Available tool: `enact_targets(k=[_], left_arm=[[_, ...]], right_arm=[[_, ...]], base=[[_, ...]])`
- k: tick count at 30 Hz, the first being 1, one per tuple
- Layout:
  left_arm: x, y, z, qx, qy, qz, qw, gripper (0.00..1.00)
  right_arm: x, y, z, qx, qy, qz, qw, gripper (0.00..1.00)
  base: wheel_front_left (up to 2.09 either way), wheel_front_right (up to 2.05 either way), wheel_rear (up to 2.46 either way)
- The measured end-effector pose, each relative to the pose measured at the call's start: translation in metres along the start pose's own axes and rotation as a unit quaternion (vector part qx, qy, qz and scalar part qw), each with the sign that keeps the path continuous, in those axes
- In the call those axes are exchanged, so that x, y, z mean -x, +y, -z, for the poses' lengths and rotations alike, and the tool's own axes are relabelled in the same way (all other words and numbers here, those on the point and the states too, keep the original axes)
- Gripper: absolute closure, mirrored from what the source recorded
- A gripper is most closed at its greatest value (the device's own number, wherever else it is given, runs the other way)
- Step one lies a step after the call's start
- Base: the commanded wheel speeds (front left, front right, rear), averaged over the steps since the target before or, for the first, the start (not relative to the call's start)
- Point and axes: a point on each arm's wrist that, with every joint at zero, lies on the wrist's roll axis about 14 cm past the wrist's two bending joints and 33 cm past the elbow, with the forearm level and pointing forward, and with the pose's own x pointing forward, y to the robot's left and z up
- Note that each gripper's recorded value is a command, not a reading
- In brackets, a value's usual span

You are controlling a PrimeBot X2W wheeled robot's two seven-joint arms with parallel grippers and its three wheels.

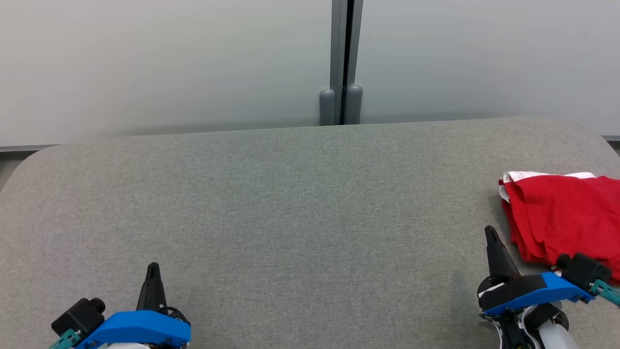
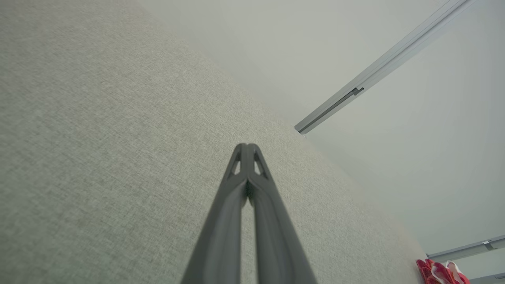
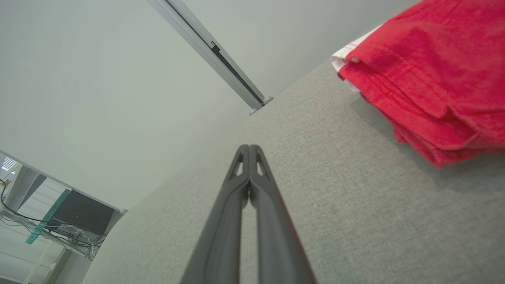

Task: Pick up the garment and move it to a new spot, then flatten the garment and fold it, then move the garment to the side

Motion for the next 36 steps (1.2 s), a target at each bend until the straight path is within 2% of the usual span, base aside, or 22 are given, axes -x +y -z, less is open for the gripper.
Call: enact_targets(k=[16, 36], left_arm=[[-0.004, -0.005, -0.012, 0.106, -0.005, 0.008, 0.994, 1.00], [-0.006, -0.009, -0.024, 0.214, -0.008, 0.026, 0.976, 1.00]], right_arm=[[0.002, 0.000, -0.007, -0.103, -0.003, 0.002, 0.995, 1.00], [0.004, 0.002, -0.014, -0.212, -0.006, -0.005, 0.977, 1.00]], base=[[0.00, 0.00, 0.00], [0.00, 0.00, 0.00]])
